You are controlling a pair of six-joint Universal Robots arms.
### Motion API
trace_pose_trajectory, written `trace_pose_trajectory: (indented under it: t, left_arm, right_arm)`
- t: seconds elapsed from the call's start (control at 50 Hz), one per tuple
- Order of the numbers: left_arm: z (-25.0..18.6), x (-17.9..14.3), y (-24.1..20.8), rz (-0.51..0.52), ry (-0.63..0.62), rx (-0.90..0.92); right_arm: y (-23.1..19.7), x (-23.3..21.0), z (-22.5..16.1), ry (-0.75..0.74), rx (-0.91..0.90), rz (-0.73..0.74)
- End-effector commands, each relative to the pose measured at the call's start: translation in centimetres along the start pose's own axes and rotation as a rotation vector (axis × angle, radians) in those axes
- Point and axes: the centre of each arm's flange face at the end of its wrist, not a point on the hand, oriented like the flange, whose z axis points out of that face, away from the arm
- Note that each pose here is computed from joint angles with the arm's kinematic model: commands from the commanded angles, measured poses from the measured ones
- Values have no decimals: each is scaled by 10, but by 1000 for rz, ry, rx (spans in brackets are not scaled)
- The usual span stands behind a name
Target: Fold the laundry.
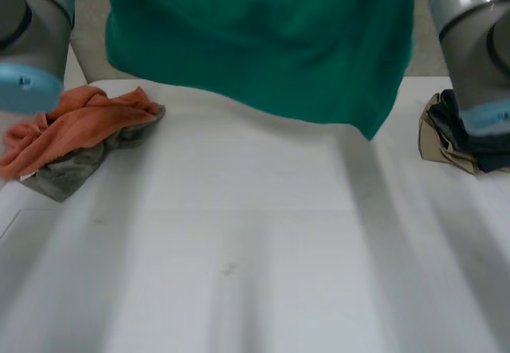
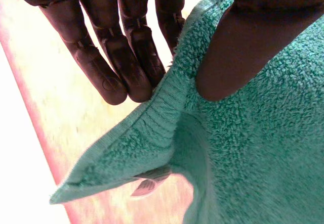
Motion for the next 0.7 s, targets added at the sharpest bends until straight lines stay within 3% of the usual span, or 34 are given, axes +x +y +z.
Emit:
trace_pose_trajectory:
  t: [0.02, 0.14, 0.24, 0.42, 0.56, 0.7]
  left_arm:
    - [-48, 2, 77, 48, 57, -282]
    - [-102, 11, 150, 103, 171, -542]
    - [-120, 1, 182, 181, 176, -668]
    - [-132, -3, 169, 208, 247, -747]
    - [-124, -11, 150, 250, 323, -708]
    - [-109, -34, 141, 320, 337, -685]
  right_arm:
    - [57, -36, -64, -184, -268, 15]
    - [101, -79, -140, -412, -472, 12]
    - [124, -97, -169, -499, -543, -37]
    - [128, -89, -169, -501, -587, -44]
    - [109, -70, -142, -491, -506, -73]
    - [107, -59, -130, -633, -509, -209]
